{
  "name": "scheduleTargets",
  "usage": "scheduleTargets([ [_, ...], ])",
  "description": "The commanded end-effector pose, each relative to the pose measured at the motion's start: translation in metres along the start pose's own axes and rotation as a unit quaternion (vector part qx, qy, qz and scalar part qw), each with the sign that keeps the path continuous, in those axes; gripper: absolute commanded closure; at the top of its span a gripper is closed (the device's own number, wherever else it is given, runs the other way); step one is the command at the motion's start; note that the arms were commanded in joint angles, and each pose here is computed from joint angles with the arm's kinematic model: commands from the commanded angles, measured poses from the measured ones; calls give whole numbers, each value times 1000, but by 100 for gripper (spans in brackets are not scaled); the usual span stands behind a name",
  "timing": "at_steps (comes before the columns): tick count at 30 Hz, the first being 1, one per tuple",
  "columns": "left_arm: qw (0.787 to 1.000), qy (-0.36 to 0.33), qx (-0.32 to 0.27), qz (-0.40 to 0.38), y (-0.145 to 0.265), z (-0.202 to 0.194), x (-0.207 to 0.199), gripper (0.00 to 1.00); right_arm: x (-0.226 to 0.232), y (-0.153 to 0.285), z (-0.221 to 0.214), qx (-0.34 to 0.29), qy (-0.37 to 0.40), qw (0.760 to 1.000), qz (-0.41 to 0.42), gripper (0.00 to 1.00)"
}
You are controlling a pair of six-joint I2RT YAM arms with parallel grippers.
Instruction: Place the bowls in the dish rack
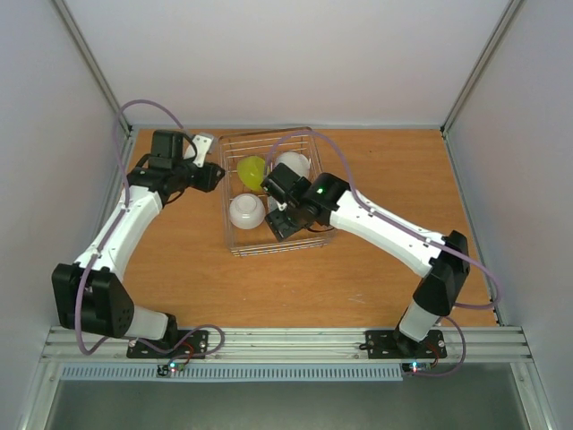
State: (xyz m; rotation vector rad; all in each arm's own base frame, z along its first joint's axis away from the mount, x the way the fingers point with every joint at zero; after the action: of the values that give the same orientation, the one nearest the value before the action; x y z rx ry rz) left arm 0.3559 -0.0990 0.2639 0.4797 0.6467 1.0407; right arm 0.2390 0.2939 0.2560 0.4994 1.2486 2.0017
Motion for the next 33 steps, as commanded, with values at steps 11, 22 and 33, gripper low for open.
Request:
scheduleTargets([
  [11,997,40,-42,42,12,12,27,54,-13,-25,11,46,11,997,-68,99],
  [22,997,41,-38,44,10,11,28,53,-17,-45,7,85,23,991,-100,99],
  [33,997,42,-37,45,9,10,29,53,-16,-63,6,114,26,987,-106,99],
])
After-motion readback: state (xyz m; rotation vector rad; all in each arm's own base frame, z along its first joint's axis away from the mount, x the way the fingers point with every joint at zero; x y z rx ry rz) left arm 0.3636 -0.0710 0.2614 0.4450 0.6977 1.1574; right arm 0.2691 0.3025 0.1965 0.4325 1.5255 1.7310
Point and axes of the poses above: each gripper's point midway between its finger pads, its own y axis back along the fingers, its own x axis along the line the jaws close on, z = x × y, the point moved 5 cm from there along y, back along the fingers, and after that the axes turned 8 degrees about y, right-handed, at the moved point
